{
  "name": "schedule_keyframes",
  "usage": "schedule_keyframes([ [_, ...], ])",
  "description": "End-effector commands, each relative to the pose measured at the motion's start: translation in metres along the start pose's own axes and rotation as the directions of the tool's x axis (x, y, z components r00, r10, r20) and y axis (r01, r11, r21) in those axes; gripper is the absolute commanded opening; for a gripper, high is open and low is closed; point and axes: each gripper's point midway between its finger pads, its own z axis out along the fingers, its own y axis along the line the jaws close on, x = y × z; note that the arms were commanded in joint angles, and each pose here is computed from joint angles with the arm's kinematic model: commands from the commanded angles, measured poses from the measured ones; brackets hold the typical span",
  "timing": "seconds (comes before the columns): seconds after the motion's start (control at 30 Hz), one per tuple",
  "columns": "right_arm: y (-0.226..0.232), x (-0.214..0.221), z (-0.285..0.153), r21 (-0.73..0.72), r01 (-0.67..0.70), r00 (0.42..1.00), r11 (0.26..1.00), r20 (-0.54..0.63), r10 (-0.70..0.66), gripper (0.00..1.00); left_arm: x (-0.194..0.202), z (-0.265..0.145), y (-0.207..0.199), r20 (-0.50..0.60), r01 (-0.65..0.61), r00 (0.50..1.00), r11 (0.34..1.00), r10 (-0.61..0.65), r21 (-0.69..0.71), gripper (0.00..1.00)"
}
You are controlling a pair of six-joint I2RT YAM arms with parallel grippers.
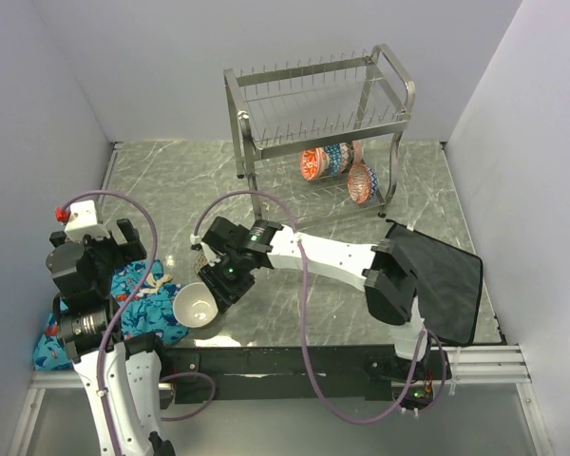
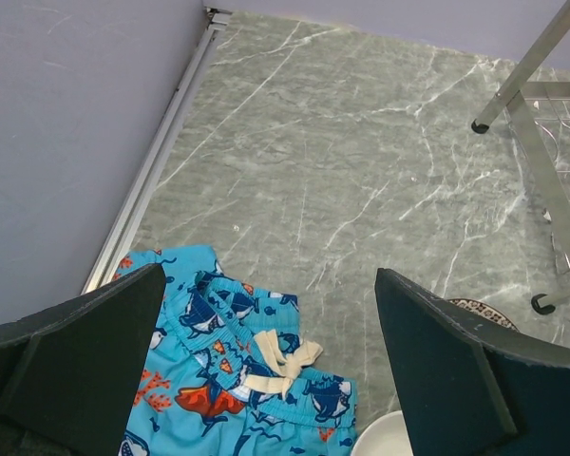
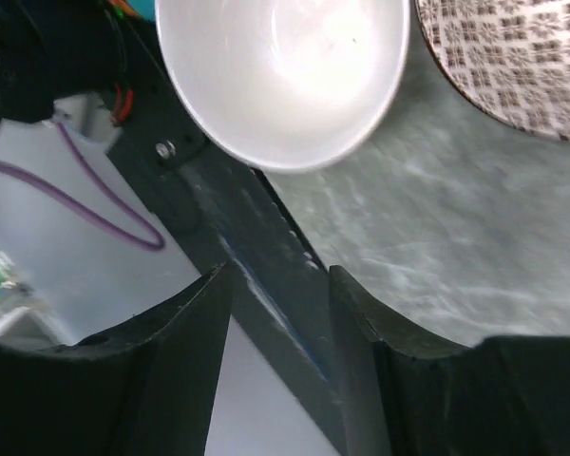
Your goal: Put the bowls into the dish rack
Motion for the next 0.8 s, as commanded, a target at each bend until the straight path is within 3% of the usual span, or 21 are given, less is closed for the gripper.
schedule_keyframes([
  [0.0, 0.003, -0.022, 0.009, -0.074, -0.176, 0.984, 0.981, -0.013, 0.176, 0.52, -0.008, 0.001, -0.001, 0.019, -0.015, 1.000, 1.000, 0.015, 0.009, 1.00],
  [0.43, -0.017, -0.022, 0.047, -0.024, -0.267, 0.962, 0.963, -0.061, 0.266, 0.50, -0.008, -0.001, 0.004, 0.019, -0.014, 1.000, 1.000, 0.014, -0.009, 0.99],
  [0.77, -0.017, -0.027, 0.045, -0.013, -0.261, 0.965, 0.965, -0.042, 0.260, 0.49, -0.007, 0.000, 0.002, 0.027, -0.006, 1.000, 1.000, 0.005, 0.002, 0.99],
])
